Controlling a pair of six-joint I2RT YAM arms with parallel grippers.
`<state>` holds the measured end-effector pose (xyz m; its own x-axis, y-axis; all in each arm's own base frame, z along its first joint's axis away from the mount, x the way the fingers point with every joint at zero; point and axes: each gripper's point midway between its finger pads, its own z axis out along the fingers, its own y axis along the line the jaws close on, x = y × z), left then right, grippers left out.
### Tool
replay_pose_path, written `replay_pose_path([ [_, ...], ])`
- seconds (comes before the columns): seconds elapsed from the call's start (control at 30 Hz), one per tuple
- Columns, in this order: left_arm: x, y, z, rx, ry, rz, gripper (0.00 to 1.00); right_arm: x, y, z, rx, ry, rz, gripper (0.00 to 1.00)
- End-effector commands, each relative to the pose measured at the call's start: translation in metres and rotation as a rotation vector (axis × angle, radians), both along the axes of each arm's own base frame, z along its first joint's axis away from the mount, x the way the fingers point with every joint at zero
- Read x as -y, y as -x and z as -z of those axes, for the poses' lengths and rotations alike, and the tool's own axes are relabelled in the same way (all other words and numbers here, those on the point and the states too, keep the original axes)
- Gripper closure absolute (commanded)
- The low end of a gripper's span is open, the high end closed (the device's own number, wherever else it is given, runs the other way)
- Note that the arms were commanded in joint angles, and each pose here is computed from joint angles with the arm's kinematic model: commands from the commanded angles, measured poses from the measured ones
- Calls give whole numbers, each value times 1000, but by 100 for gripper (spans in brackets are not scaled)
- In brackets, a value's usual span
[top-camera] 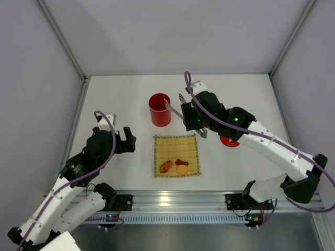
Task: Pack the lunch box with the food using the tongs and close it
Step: Place the fake food in the packing box, then pick up the fake food from the plate.
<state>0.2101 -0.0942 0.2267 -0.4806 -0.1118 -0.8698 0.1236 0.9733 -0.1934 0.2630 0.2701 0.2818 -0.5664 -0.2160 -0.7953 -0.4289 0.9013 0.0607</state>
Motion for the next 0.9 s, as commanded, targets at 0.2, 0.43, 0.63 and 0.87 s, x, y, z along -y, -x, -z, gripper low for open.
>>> replay_pose_path([
  [0.2, 1, -2, -9, 42, 36, -10, 1, 59, 69, 60, -126, -31, -14, 48],
  [0.43, 1, -2, -10, 44, 36, -10, 1, 67, 100, 100, -228, 15, -91, 49],
  [0.63, 0, -2, -10, 45, 37, -12, 1, 64, 117, 118, -272, 16, -135, 50],
  [0.87, 0, -2, -10, 45, 37, -12, 1, 53, 139, 134, -270, 110, -162, 50],
])
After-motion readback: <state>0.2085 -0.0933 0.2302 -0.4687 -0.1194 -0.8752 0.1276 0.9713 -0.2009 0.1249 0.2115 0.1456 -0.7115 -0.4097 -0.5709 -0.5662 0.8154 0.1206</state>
